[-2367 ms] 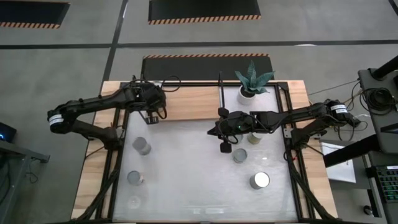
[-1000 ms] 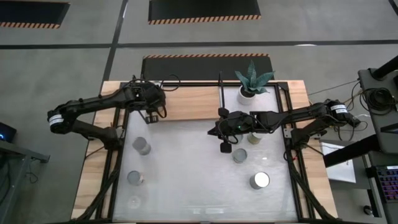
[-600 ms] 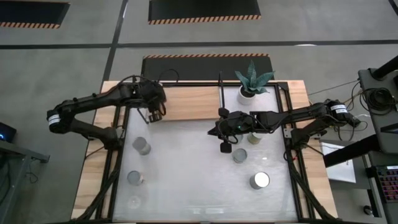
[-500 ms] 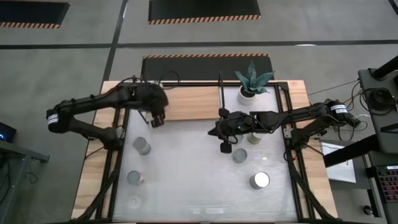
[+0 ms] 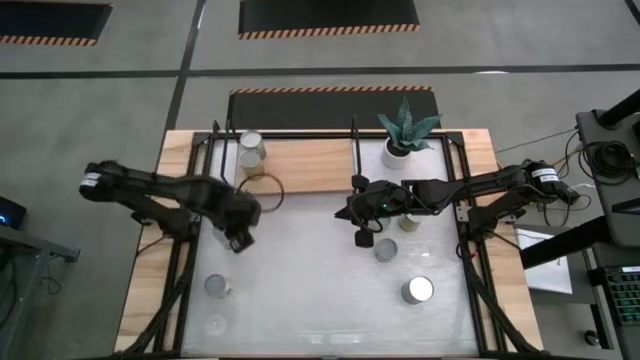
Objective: Pick and place cans onto a shelf
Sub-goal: Put the canned peas on the shelf
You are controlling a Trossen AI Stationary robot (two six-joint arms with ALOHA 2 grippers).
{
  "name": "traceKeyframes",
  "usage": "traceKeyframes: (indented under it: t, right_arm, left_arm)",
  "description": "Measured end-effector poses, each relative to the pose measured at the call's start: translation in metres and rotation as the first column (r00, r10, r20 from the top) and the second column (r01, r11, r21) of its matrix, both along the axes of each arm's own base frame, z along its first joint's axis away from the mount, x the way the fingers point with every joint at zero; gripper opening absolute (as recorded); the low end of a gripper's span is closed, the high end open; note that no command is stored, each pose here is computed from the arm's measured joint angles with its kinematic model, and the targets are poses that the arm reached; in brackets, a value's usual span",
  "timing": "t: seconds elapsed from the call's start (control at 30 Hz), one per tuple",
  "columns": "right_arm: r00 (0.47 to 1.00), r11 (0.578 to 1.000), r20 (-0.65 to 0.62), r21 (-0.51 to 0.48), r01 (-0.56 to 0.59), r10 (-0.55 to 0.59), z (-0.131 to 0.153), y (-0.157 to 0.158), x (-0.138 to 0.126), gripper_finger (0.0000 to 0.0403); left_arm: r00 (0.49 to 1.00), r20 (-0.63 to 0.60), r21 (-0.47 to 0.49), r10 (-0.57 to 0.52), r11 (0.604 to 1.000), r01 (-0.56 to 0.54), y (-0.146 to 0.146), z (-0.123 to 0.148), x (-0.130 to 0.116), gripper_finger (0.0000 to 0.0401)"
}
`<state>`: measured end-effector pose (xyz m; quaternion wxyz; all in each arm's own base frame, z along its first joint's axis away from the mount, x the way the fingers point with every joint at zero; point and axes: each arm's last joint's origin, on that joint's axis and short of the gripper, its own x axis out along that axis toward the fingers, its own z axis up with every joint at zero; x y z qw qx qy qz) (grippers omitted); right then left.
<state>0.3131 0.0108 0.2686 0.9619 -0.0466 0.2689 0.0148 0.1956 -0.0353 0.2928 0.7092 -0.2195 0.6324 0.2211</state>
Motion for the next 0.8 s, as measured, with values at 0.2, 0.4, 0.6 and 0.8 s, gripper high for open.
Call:
traceKeyframes:
  t: [0.2,0.4,0.6,0.8]
  right_arm:
    - [1.0,1.0,-0.005,-0.016,-0.014,0.014,0.0,0.001,0.0,0.0012]
    - [1.0,0.999,-0.004,-0.023,-0.022,0.022,0.0,0.002,0.0,0.0012]
    - [1.0,0.999,-0.004,-0.025,-0.024,0.024,0.0,0.002,0.0,0.0012]
    - [1.0,0.999,-0.004,-0.032,-0.027,0.027,0.0,0.002,0.0,0.0012]
  left_arm:
    - [0.995,-0.027,0.041,0.094,0.995,-0.093,-0.019,-0.008,-0.005,0.0068]
    - [0.986,-0.052,0.049,0.156,0.987,-0.153,-0.024,-0.015,-0.002,0.009]
    - [0.973,-0.136,0.103,0.187,0.979,-0.174,-0.029,-0.038,0.002,0.0124]
    - [0.97,-0.167,0.12,0.176,0.98,-0.158,-0.032,-0.053,0.004,0.0112]
